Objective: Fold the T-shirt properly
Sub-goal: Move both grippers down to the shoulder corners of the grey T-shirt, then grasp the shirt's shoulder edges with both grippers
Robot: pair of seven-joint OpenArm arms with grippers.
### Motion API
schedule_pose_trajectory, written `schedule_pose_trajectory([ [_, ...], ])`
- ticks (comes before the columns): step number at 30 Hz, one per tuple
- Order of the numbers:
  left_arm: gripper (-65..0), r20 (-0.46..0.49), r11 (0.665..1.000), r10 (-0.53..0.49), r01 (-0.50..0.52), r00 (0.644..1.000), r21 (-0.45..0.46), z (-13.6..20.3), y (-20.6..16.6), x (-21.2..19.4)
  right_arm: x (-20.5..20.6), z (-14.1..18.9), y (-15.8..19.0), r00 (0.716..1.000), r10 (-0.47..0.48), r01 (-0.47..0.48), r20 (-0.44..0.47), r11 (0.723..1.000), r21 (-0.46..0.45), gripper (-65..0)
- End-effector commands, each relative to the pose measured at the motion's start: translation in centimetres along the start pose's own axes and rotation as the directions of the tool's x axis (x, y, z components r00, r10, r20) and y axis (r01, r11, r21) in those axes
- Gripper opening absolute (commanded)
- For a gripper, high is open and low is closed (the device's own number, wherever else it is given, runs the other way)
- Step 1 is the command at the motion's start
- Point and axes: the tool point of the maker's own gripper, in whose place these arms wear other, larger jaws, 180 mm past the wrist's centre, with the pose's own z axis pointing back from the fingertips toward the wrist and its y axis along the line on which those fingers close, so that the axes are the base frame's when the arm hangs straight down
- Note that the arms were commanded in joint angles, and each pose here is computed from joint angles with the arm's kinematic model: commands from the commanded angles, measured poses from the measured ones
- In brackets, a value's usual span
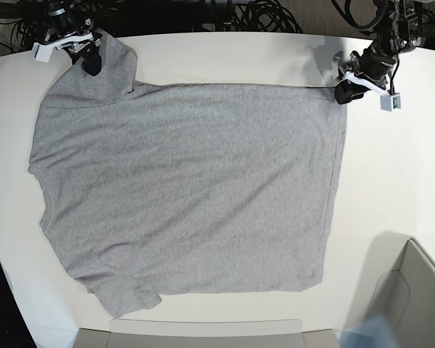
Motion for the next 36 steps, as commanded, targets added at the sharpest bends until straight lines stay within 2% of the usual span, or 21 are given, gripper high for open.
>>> schedule_pose_trajectory([
  [1,-39.9,-0.062,1.0,-0.019,0.018,0.998,-0.015,-0.3,-0.7,-1.5,-1.2,0.4,-0.8,0.998,0.004,-0.006,-0.062,0.999,-0.032,-38.9],
  [5,-40.0,-0.102,0.997,-0.044,0.037,0.994,-0.069,-1.3,-2.8,-2.8,-1.2,0.5,-0.8,0.998,0.004,-0.006,-0.064,0.999,-0.033,-38.9],
  [8,-40.2,-0.101,0.997,-0.038,0.03,0.994,-0.072,-1.5,-3.0,-2.8,-1.3,0.5,-0.5,0.998,0.003,-0.005,-0.066,1.0,-0.021,-41.0],
  [11,-43.7,-0.096,0.998,-0.032,0.026,0.995,-0.064,-1.8,-2.6,-2.5,-1.4,0.5,0.6,0.998,-0.012,0.014,-0.066,0.999,0.042,-51.4],
  [14,-53.3,-0.1,0.998,-0.029,0.023,0.995,-0.053,-1.6,-2.3,-2.6,-1.2,0.5,0.6,0.998,-0.014,0.016,-0.059,0.999,0.044,-63.3],
  [15,-56.7,-0.09,0.999,-0.023,0.019,0.996,-0.047,-1.5,-2.0,-2.3,-1.2,0.5,0.6,0.998,-0.014,0.016,-0.059,0.999,0.044,-65.0],
  [17,-65.0,-0.08,1.0,-0.008,0.006,0.997,-0.027,-1.0,-1.2,-2.1,-1.4,0.9,0.3,0.997,-0.01,0.013,-0.071,0.999,0.037,-65.0],
  [21,-65.0,-0.091,1.0,-0.001,0.001,0.996,-0.002,-0.2,-0.2,-2.8,-0.9,1.4,0.7,0.999,-0.017,0.019,-0.05,0.999,0.042,-65.0],
  [29,-65.0,-0.104,1.0,-0.008,0.01,0.995,0.02,1.8,0.4,-3.9,2.8,3.5,-1.9,0.997,-0.027,0.03,0.074,0.998,-0.05,-65.0],
  [36,-65.0,-0.067,0.997,-0.063,0.065,0.996,0.028,5.2,-0.2,-3.0,3.0,5.4,-0.7,0.997,-0.024,0.027,0.069,0.999,-0.036,-65.0],
])
